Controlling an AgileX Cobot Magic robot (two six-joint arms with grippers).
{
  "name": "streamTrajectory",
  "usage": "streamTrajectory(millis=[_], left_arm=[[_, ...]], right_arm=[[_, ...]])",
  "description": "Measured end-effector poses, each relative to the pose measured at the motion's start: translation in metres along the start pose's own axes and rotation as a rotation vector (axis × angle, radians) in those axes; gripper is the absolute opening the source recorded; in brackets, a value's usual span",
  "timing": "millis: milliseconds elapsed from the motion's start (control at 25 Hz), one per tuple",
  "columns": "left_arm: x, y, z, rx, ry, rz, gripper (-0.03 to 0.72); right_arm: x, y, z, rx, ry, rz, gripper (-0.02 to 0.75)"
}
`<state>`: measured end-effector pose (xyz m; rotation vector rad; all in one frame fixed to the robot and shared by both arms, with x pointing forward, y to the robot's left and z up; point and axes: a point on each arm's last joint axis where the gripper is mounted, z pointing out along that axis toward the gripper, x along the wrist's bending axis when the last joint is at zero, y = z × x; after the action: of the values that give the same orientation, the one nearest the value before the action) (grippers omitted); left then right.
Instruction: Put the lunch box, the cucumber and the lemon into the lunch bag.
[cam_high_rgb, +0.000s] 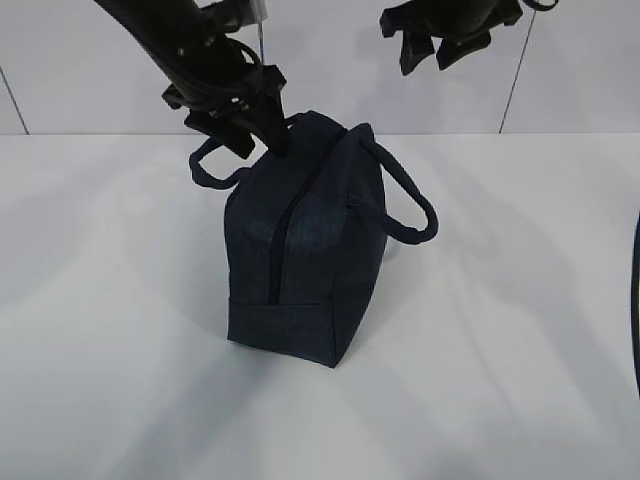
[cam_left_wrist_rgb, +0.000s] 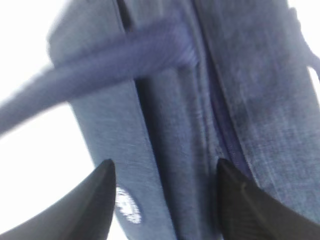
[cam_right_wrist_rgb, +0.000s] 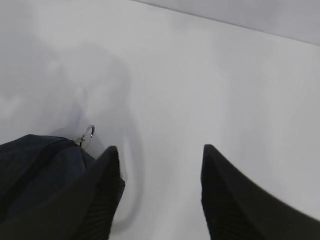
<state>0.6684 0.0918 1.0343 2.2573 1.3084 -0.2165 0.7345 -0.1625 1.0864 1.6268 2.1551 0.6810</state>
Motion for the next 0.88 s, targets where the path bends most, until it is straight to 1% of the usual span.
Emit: streamTrajectory(millis=[80,200,360,680,880], left_arm=[[-0.002,0.005,-0.010,-0.033,0.010,0.015,0.442],[-0.005,0.009,-0.023,-0.068,0.020,0.030,0.442],[-0.008,0.010,-0.034,-0.086,0.031,0.018,0.441],[-0.015,0.007,-0.068,-0.134,0.136,-0.009,0.385],[-0.026,-0.005,-0.095,-0.155,0.176,-0.002,0.378]], right_arm=[[0.000,0.002,-0.014,-0.019,-0.002,-0.001,0.395],[0.000,0.000,-0.026,-0.013,-0.002,-0.001,0.395],[0.000,-0.006,-0.039,0.011,-0.002,-0.001,0.395],[0.001,-0.023,-0.097,0.012,-0.006,-0.022,0.395],[0.000,-0.035,-0.135,-0.013,-0.026,-0.051,0.395]])
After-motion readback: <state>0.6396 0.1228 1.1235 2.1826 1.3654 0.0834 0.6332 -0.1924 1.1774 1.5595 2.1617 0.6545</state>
